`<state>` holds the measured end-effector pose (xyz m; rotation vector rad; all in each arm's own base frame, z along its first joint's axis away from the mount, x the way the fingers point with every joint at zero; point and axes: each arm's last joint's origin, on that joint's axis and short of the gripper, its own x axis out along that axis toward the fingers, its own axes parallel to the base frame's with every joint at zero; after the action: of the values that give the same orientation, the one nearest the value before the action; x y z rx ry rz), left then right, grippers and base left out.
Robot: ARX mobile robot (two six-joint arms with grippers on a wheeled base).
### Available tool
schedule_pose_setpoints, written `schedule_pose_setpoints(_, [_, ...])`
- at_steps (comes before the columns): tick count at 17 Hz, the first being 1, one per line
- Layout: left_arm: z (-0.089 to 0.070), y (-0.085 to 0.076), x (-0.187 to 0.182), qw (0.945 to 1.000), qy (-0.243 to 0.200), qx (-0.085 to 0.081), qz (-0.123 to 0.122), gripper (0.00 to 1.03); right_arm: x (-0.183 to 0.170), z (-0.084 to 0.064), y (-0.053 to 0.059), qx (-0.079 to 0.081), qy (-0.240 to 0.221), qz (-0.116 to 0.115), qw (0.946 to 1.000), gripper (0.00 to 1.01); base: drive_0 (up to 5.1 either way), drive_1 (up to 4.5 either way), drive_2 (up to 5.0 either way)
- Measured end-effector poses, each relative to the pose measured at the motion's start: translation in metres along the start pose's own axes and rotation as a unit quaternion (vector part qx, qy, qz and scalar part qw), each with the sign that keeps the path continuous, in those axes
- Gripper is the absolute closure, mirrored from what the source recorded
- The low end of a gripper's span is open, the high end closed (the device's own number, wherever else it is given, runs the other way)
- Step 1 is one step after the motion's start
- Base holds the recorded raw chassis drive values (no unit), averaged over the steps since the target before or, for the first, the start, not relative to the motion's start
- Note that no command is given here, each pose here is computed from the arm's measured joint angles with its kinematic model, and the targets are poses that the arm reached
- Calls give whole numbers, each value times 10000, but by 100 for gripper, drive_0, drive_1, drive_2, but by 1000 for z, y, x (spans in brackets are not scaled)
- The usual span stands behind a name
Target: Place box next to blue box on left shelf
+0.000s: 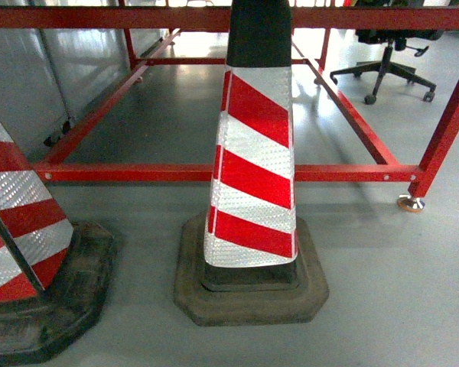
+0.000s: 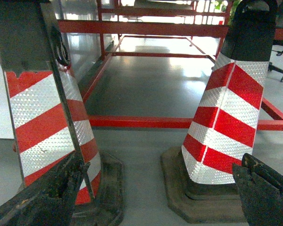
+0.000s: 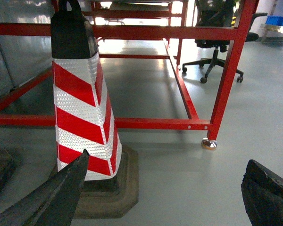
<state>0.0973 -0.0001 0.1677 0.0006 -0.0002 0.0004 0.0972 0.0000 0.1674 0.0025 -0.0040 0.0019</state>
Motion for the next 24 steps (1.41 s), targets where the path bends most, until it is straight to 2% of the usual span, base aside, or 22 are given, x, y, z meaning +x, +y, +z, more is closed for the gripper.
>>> schedule_pose_setpoints(24, [0, 0, 0, 10000, 0, 0, 0, 5, 0, 0, 0, 0, 0, 0, 10000, 3, 0, 0, 0])
